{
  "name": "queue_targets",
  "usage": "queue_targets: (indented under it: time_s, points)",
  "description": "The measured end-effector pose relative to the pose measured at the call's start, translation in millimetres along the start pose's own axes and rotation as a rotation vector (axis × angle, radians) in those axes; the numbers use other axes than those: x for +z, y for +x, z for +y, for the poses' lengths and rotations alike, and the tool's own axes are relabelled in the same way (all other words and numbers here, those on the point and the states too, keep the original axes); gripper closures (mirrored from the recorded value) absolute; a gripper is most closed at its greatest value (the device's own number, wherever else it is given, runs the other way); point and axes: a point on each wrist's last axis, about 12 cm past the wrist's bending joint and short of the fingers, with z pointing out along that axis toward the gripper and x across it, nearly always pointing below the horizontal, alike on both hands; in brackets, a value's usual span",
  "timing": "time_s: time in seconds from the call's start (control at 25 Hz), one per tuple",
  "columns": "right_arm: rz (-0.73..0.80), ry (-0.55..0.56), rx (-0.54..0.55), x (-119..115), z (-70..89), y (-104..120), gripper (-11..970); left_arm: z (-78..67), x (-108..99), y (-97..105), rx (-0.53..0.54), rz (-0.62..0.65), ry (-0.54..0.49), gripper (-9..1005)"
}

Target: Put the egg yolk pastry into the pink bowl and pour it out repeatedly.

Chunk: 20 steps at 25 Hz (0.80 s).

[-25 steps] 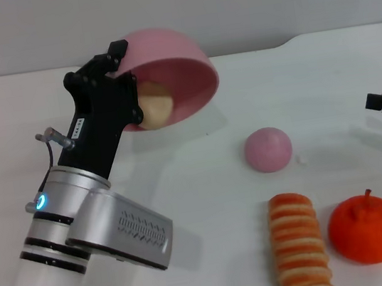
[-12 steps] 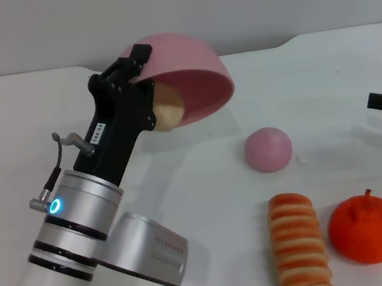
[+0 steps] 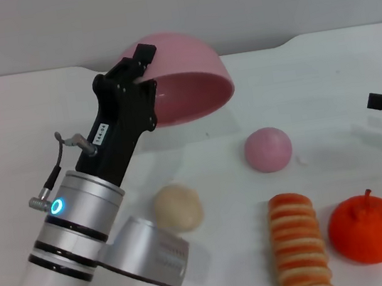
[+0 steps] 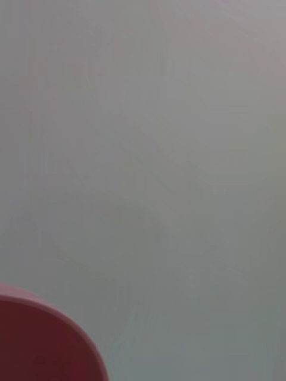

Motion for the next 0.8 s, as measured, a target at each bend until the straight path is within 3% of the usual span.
queue_targets:
  time_s: [0.08, 0.24, 0.28, 0.32, 0.48, 0.6, 0.8]
  points:
    - [0.0, -0.001, 0.001, 0.2, 0.2, 0.2, 412, 0.9, 1.5, 2.9, -0.05, 0.02, -0.004, 996]
    - [0.001, -0.004, 0.001, 0.7, 0.8, 0.6, 412, 10.5, 12.7, 14.8, -0.31, 0.128, -0.055, 995]
    - [0.001, -0.007, 0.001, 0.9, 1.1, 0.6, 412, 10.5, 12.7, 14.8, -0.31, 0.128, -0.055, 995]
    - [0.003, -0.01, 0.001, 1.2, 1.7, 0.7, 412, 19.4, 23.9, 25.8, -0.505, 0.212, -0.085, 995]
    - [0.01, -0.03, -0.01, 6.6, 5.1, -2.1, 412, 31.5, 49.1, 47.0, -0.811, 0.326, -0.041, 995]
    - [0.014, -0.061, -0.022, 12.0, 9.9, -6.4, 412, 35.7, 65.6, 59.6, -0.99, 0.393, 0.074, 995]
    - [0.016, -0.154, -0.059, 23.9, 23.2, -16.3, 411, 50.4, 96.5, 84.4, -1.231, 0.521, 0.427, 996]
